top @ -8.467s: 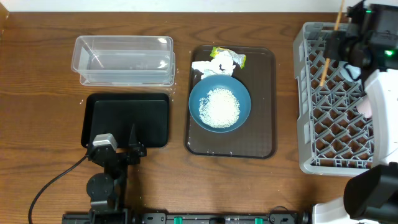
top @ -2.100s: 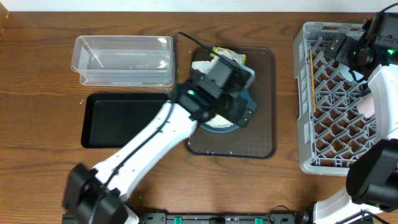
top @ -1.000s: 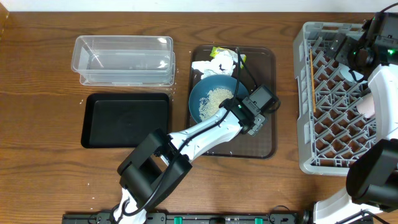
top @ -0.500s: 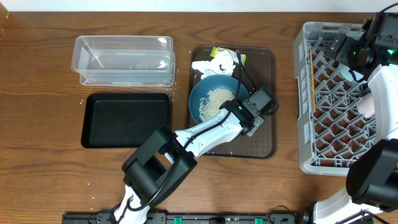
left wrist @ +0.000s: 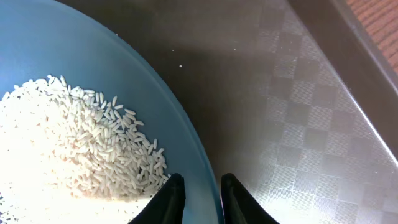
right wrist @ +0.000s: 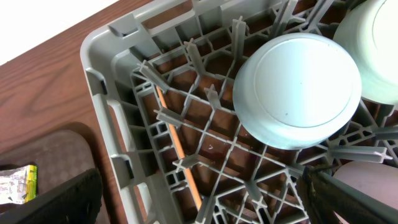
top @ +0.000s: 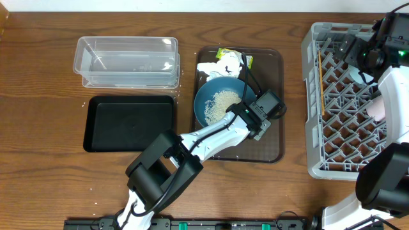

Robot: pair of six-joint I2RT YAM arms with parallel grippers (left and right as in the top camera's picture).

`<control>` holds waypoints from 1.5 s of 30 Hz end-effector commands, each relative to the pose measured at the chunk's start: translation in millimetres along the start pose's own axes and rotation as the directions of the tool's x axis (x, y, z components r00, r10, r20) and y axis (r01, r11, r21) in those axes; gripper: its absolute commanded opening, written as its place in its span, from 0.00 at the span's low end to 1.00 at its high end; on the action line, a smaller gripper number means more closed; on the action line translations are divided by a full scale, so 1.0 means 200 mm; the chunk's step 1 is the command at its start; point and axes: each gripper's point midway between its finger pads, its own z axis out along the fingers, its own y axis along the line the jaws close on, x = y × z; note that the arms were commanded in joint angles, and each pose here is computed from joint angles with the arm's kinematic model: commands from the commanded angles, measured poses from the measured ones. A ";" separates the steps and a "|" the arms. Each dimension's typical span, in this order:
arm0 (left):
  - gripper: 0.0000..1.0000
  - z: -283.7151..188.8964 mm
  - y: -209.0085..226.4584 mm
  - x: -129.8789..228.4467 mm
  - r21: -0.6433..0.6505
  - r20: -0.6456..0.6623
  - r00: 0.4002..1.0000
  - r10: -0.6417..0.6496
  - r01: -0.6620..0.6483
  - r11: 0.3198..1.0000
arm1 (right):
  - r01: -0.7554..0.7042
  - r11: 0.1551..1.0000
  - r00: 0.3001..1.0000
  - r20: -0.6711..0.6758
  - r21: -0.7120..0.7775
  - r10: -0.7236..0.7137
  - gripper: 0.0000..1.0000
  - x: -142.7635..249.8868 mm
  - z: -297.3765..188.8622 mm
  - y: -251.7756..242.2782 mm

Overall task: Sort waste into correct bins and load items into the dishwasher rack
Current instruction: 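Lower the left gripper and grasp the blue bowl's right rim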

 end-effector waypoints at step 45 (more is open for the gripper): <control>0.49 0.00 -0.04 0.11 -0.009 -0.074 0.997 -0.026 0.025 1.000 | -0.012 1.000 1.000 0.018 0.002 0.012 0.99 -0.02 -0.03 0.00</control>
